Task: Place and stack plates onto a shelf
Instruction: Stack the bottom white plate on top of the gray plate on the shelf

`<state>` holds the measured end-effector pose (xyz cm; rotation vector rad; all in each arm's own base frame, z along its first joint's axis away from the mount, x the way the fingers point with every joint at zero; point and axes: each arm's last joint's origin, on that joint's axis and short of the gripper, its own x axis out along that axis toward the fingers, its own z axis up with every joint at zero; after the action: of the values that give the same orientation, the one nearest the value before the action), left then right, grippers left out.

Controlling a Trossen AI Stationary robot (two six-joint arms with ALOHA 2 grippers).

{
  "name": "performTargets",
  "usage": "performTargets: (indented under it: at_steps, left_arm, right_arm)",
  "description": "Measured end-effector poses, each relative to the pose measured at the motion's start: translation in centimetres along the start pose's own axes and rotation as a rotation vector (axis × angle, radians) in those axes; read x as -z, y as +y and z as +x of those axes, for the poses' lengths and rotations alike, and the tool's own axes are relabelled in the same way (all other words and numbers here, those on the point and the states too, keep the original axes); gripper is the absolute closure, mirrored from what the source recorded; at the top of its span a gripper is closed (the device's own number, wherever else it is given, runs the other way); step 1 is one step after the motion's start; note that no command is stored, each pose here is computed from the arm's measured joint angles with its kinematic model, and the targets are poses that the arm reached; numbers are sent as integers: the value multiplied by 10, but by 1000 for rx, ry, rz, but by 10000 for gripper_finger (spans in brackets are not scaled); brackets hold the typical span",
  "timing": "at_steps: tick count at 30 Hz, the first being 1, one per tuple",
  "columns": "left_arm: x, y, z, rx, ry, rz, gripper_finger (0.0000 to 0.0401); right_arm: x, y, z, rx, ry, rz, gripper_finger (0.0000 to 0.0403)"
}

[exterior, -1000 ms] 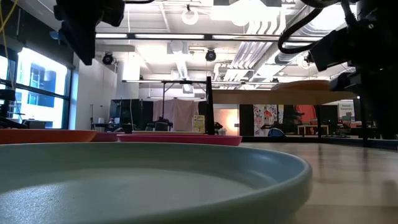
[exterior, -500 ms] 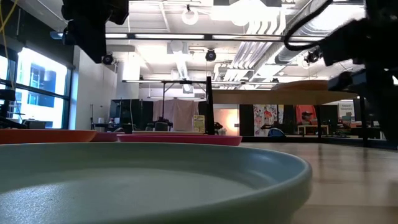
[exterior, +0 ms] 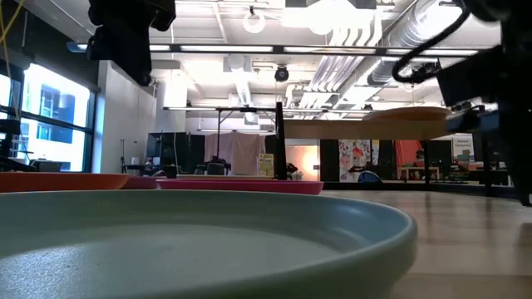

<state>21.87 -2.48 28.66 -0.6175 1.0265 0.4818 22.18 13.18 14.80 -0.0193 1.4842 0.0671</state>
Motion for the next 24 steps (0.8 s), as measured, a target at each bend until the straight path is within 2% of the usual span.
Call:
performTargets:
  at_steps: [9,12,16,24]
  left_arm:
    - [0,0,0,5,-4,-2,284]
    - [0,0,0,5,-4,-3,284]
    - [0,0,0,5,-4,-3,284]
    - [0,0,0,5,-4,-3,284]
  right_arm:
    - [6,-2,7,-26,22,53,311]
    - [6,-2,7,-41,27,60,336]
    - [6,-1,7,-63,37,61,392]
    - [7,-1,4,-94,47,153,399]
